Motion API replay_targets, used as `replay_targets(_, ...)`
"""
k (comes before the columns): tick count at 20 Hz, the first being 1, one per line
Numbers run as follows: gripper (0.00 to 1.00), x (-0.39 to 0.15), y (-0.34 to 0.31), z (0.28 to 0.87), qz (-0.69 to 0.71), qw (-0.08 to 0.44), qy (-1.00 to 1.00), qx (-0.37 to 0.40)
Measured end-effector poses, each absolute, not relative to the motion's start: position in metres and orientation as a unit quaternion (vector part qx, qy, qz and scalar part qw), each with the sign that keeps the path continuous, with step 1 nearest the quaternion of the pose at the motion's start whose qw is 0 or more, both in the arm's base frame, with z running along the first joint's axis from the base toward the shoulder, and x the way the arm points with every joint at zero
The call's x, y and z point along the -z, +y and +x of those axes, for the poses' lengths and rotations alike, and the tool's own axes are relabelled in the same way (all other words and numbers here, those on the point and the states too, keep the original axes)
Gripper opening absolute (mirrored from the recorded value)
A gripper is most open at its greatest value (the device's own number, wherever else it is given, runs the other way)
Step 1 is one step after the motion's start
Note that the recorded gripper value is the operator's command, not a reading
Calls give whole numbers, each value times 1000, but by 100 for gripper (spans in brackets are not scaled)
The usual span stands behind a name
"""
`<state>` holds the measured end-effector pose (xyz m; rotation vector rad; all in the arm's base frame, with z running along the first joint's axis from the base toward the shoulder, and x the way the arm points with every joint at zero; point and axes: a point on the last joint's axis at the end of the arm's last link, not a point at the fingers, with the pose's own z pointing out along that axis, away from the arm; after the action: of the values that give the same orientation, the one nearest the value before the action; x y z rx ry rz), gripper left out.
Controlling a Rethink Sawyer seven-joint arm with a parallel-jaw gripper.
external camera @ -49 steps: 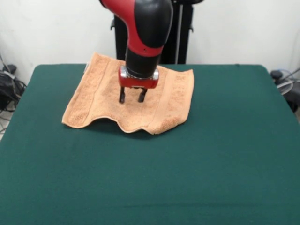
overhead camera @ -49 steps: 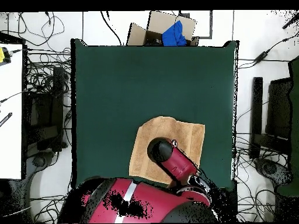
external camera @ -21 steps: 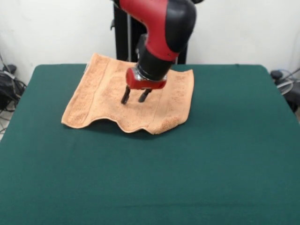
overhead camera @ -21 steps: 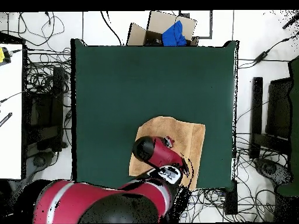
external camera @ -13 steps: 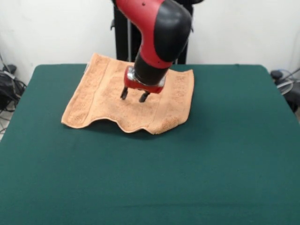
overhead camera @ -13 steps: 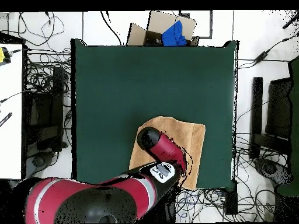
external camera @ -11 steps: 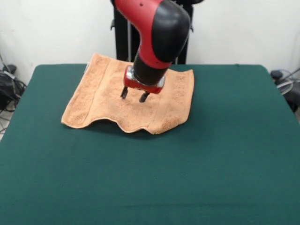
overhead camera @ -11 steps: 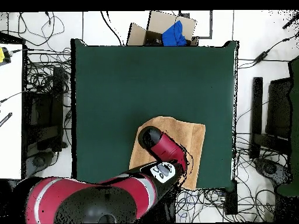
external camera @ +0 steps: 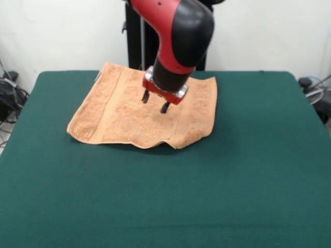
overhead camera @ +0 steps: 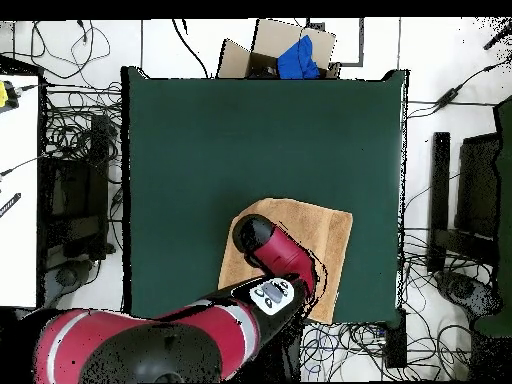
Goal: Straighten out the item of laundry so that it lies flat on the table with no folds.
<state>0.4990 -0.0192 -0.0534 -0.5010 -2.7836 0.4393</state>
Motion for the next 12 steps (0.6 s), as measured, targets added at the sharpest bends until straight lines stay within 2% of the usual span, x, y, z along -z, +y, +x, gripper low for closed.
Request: replay_targets(12,100,17,40,525,-186,108,-971,-108)
